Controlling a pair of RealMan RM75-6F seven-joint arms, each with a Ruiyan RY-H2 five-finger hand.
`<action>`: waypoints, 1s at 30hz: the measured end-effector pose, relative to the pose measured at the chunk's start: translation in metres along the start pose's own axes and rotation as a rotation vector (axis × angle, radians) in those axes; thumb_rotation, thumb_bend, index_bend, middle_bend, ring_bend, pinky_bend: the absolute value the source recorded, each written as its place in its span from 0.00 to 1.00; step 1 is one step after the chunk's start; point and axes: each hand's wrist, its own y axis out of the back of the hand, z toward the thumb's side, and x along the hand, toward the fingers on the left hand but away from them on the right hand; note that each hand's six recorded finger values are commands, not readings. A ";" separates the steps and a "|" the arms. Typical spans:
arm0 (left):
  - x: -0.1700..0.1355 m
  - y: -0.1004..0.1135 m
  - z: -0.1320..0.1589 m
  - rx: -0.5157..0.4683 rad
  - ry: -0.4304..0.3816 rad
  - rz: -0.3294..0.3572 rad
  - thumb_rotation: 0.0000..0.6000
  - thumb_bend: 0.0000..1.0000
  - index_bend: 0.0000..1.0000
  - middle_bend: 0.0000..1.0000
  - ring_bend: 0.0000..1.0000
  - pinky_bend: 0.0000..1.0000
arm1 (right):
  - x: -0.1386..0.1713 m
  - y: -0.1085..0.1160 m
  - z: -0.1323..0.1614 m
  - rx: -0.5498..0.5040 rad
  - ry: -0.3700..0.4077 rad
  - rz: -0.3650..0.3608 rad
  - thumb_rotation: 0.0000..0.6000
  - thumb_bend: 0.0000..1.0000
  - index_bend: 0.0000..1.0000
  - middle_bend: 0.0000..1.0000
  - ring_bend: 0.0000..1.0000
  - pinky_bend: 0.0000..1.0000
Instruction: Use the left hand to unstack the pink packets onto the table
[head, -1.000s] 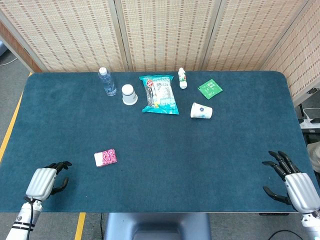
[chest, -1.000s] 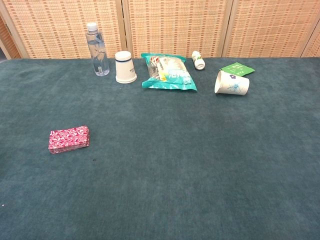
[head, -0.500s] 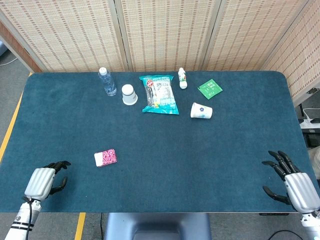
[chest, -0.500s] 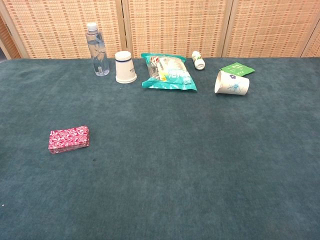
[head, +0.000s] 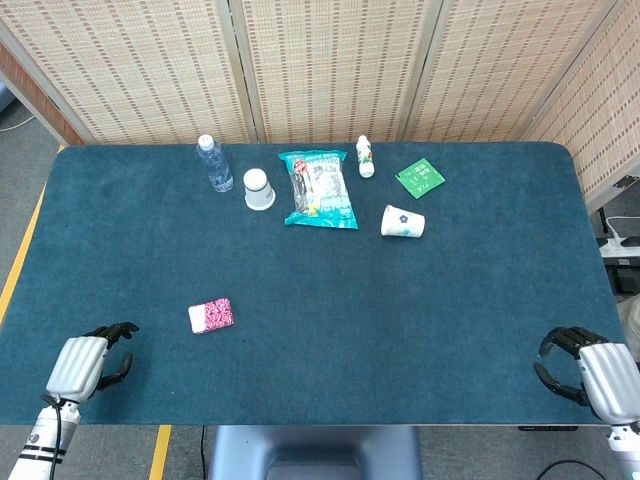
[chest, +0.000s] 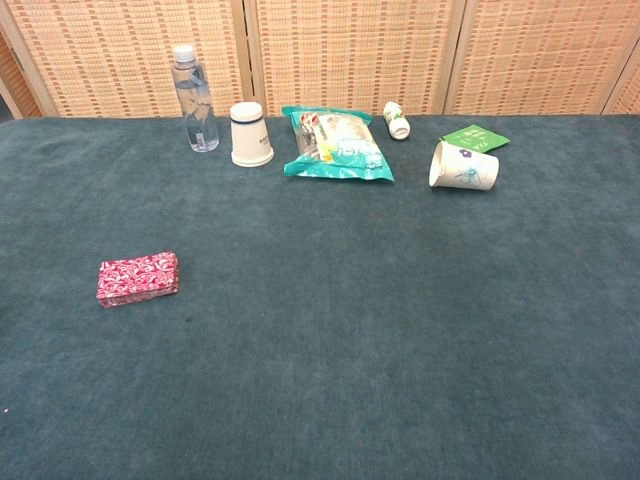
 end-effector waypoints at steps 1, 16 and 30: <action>0.000 0.000 0.000 0.000 -0.001 -0.002 1.00 0.45 0.31 0.38 0.39 0.55 | 0.000 0.001 -0.001 0.003 -0.006 -0.007 1.00 0.35 0.89 0.73 0.67 0.78; 0.002 0.001 0.008 0.000 -0.023 0.018 1.00 0.37 0.07 0.28 0.35 0.53 | 0.005 0.015 -0.004 -0.002 -0.029 -0.083 1.00 0.48 0.99 0.80 0.73 0.84; 0.055 -0.010 0.066 0.052 -0.117 0.000 1.00 0.37 0.06 0.76 0.83 0.88 | 0.005 0.012 -0.002 -0.005 -0.004 -0.080 1.00 0.48 0.99 0.80 0.73 0.85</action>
